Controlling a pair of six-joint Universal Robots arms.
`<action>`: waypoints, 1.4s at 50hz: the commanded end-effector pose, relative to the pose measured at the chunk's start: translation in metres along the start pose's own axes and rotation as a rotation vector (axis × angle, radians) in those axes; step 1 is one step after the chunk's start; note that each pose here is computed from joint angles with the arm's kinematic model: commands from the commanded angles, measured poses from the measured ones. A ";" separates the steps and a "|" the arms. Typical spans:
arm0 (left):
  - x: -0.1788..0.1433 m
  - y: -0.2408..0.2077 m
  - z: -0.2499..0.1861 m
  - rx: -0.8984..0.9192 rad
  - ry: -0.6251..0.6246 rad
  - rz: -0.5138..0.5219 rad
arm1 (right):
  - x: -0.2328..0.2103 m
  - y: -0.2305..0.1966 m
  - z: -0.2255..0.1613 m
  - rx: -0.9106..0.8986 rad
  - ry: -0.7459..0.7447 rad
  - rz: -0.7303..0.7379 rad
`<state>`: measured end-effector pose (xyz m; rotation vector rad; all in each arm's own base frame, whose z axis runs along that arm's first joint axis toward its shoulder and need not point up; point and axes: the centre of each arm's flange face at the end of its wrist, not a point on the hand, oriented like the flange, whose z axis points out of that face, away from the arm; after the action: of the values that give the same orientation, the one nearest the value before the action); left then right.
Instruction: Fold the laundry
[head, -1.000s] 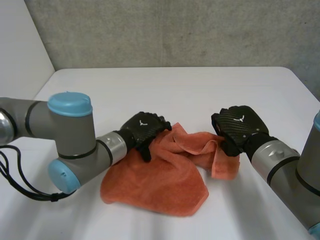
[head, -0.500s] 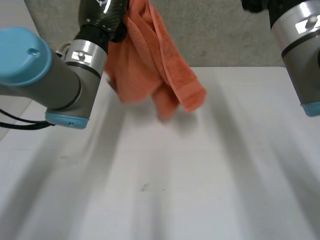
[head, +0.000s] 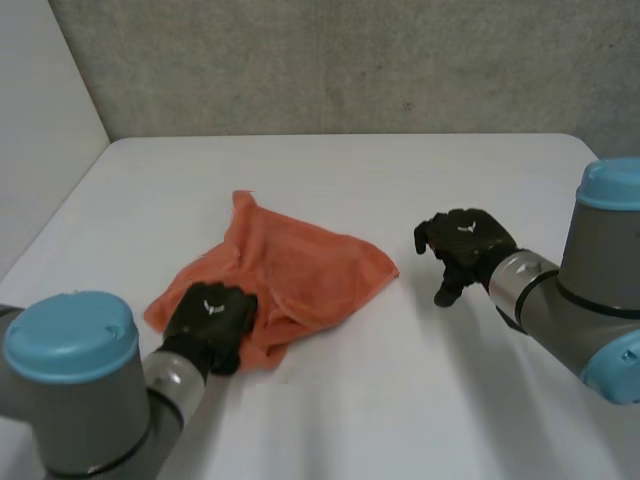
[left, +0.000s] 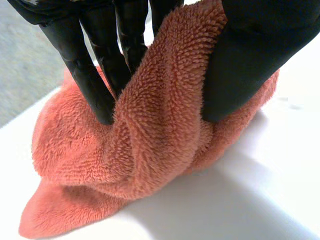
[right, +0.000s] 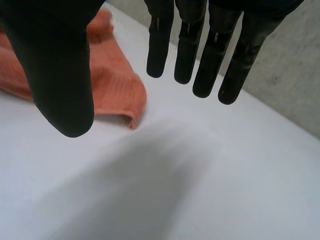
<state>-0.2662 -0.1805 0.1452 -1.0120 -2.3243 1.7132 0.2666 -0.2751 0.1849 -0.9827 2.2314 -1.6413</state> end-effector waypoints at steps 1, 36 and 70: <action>0.017 -0.021 -0.051 -0.024 0.109 0.041 | -0.003 0.007 -0.001 -0.016 -0.008 0.004; -0.080 -0.036 0.064 -0.073 0.120 0.027 | -0.020 0.023 -0.008 -0.050 -0.071 0.007; -0.101 -0.135 -0.013 0.293 0.022 0.029 | -0.032 -0.010 0.004 0.041 -0.120 0.392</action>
<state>-0.2500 -0.2671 0.2610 -1.0261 -2.0719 1.8355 0.2791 -0.2605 0.1791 -0.7315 2.1964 -1.4915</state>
